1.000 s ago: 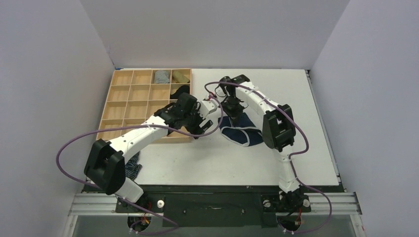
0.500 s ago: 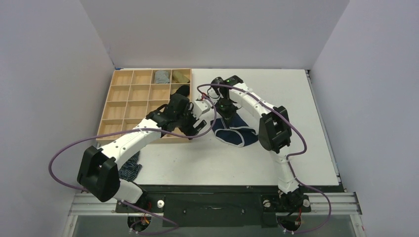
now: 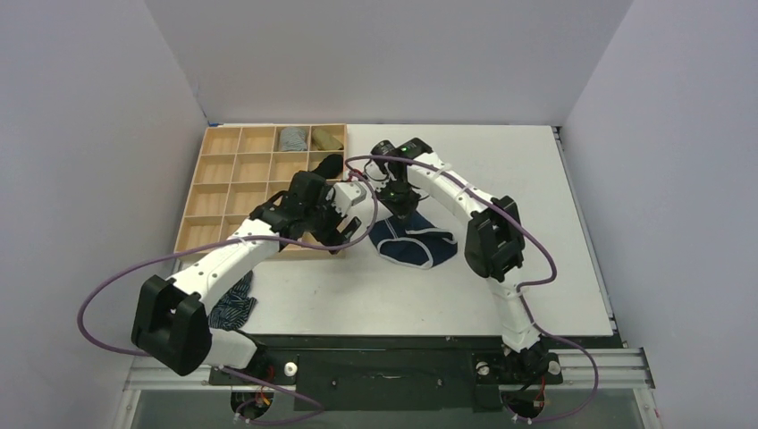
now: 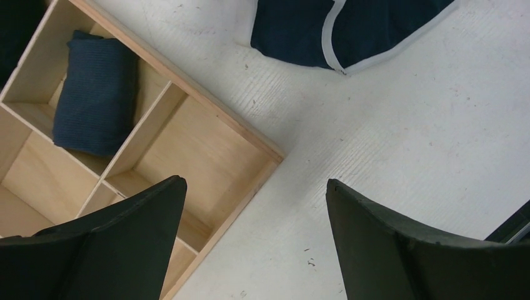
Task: Roll the underwear
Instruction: Fold the underwear at the center of the board.
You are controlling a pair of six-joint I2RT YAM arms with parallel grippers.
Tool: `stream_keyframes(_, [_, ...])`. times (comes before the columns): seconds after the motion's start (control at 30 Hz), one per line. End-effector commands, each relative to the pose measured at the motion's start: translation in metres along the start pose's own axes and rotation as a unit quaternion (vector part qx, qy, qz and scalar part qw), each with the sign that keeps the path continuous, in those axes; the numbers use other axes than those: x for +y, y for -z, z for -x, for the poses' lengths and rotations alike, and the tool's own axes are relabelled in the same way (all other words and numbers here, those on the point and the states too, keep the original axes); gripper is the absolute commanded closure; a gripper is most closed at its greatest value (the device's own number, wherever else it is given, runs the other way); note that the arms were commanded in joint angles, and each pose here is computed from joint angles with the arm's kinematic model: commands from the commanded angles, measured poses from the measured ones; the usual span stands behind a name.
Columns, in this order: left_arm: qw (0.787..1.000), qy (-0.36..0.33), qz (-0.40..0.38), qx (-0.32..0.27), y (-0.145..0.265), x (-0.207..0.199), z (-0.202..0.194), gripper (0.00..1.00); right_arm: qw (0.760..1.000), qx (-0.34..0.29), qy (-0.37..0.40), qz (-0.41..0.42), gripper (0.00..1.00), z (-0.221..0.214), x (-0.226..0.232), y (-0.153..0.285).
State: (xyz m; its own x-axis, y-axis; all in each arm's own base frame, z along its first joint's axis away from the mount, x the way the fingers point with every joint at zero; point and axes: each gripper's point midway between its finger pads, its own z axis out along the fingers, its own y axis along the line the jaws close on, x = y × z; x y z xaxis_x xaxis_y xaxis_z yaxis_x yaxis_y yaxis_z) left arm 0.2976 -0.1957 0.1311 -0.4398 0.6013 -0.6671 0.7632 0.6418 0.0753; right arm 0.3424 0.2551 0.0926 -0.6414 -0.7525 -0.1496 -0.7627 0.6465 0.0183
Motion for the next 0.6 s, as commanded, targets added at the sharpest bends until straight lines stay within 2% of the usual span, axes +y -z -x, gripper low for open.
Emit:
stream_keyframes(0.0, [0.999,-0.002,-0.003,-0.041,0.023,0.007,0.022,0.19,0.998,-0.06,0.013,-0.028,1.0,0.013,0.009,0.052])
stream_keyframes(0.27, [0.999,0.015,0.017,-0.047,0.042,0.028,0.022,0.19,0.993,-0.094,0.033,-0.056,1.0,0.017,0.02,0.082])
stream_keyframes(0.57, [0.997,0.044,0.031,-0.056,0.062,0.05,0.019,0.19,0.99,-0.111,0.066,-0.057,1.0,0.021,0.048,0.091])
